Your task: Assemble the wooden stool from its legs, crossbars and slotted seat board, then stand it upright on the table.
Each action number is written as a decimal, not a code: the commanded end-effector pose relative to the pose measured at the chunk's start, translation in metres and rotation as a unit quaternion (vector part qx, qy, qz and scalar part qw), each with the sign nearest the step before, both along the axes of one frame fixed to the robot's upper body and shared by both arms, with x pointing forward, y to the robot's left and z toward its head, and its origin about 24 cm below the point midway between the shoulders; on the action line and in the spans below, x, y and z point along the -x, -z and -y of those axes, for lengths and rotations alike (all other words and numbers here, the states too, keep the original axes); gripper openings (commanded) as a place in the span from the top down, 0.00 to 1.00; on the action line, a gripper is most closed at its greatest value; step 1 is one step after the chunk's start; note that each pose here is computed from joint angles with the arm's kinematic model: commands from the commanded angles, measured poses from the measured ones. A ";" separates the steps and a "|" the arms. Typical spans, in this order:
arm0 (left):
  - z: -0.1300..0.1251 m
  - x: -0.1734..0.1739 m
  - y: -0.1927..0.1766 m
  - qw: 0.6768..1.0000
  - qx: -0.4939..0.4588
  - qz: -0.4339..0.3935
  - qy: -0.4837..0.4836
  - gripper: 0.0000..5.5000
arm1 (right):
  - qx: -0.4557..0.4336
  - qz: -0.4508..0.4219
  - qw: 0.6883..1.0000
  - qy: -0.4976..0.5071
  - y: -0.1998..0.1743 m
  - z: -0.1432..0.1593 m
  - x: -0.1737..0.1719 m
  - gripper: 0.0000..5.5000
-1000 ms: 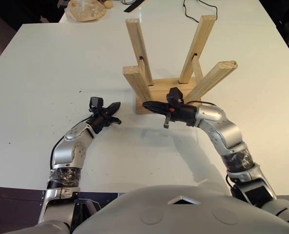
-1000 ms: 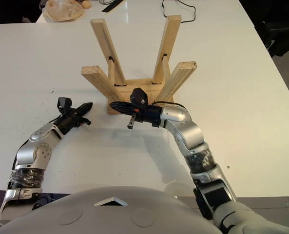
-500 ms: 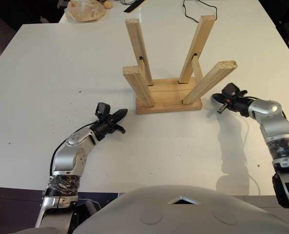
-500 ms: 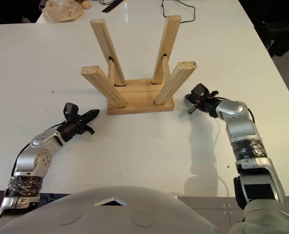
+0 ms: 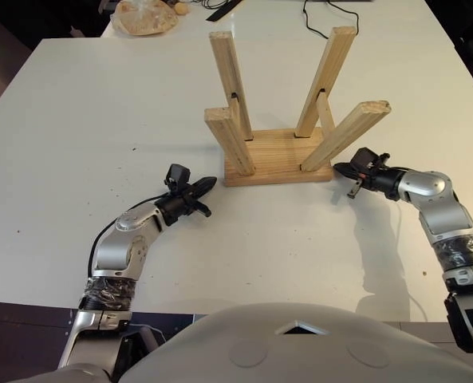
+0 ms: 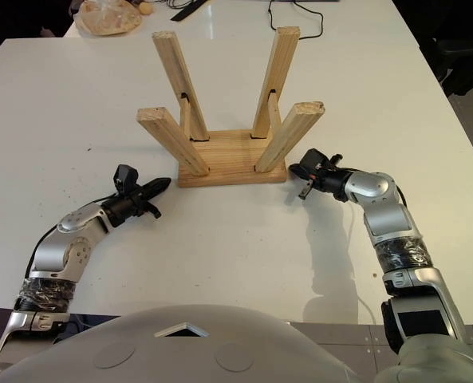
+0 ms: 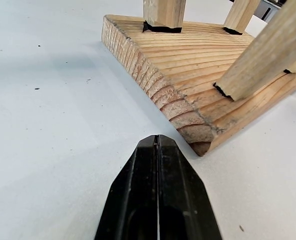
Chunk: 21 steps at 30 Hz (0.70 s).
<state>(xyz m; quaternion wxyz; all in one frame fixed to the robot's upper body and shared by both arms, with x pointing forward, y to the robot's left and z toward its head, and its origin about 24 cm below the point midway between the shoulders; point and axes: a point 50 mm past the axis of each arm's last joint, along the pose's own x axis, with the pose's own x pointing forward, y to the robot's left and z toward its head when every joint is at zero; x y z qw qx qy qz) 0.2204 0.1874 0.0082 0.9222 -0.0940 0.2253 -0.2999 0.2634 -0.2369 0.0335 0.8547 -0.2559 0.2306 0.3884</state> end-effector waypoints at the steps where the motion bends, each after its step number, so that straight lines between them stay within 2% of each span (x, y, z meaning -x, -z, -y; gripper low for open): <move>1: 0.002 0.024 0.035 0.995 -0.027 -0.098 -0.008 1.00 | 0.004 -0.061 0.998 0.000 0.020 -0.003 0.014 1.00; 15: 0.026 0.020 0.019 0.996 0.016 -0.069 0.046 1.00 | -0.049 -0.086 0.994 -0.055 0.019 -0.031 0.029 1.00; 21: 0.024 0.029 0.010 0.994 0.022 -0.065 0.082 1.00 | -0.068 -0.097 0.989 -0.087 0.018 -0.039 0.038 1.00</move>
